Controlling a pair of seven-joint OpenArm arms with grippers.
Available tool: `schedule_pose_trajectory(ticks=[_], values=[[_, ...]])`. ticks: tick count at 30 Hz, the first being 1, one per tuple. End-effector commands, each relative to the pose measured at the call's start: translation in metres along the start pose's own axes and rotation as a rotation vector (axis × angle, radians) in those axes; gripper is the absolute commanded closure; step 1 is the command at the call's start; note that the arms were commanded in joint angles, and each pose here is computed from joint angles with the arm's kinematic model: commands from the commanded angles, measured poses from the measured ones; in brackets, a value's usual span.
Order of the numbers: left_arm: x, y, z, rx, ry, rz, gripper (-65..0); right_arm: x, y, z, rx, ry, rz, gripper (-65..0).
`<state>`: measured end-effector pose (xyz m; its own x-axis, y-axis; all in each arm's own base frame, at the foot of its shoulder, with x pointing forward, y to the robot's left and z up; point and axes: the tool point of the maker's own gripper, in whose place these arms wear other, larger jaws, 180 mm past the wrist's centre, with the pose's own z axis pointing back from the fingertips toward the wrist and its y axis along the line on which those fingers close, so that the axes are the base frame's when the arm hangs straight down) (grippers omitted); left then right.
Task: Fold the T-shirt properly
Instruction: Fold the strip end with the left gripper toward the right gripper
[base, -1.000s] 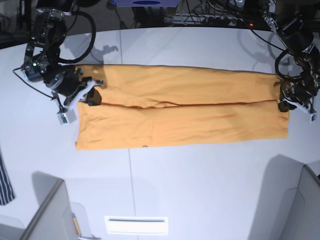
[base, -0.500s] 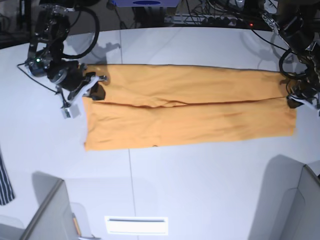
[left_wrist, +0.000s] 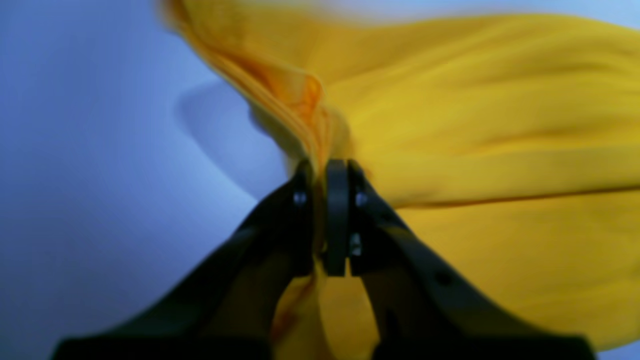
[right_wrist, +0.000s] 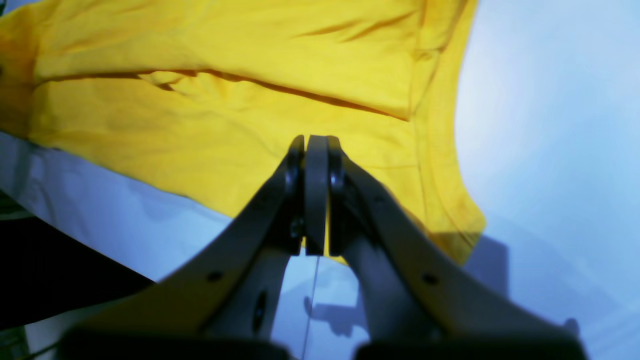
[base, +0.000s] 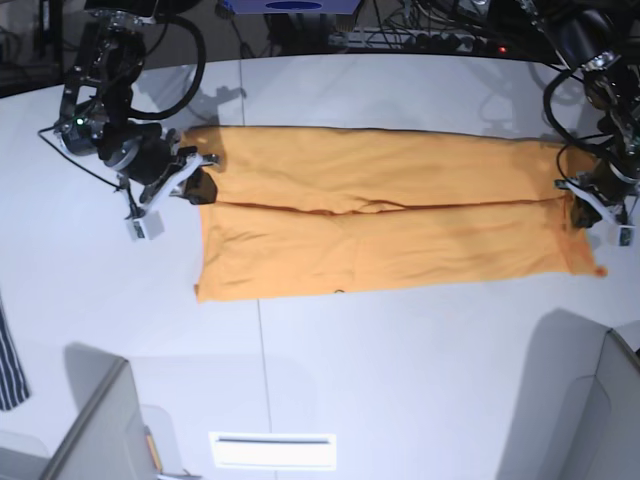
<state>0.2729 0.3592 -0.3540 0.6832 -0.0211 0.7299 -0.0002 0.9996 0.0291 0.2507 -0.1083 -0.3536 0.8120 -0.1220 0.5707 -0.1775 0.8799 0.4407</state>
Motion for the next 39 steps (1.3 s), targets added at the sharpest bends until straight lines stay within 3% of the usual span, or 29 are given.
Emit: schedule_pose_trajectory(ticks=[1,10,17,30,39], values=[[0.021,0.002,0.01,0.014,-0.059,-0.049,0.0,0.012,0.004,0.004,0.012,-0.044,0.018,0.0],[0.029,-0.092,0.004,-0.159,-0.093,-0.175,0.0,0.012,0.006,0.002,0.02,-0.048,0.003,0.0],[0.021,-0.153,-0.008,-0.285,-0.08,-0.17,0.0,0.011,0.008,0.001,0.025,-0.048,0.002,0.0],[0.015,-0.208,-0.013,-0.396,-0.078,-0.139,0.0,0.011,0.008,0.001,0.023,-0.046,0.002,0.0],[0.004,-0.243,-0.011,-0.484,-0.051,-0.178,0.0,0.012,0.007,0.001,0.019,-0.049,0.002,0.0]])
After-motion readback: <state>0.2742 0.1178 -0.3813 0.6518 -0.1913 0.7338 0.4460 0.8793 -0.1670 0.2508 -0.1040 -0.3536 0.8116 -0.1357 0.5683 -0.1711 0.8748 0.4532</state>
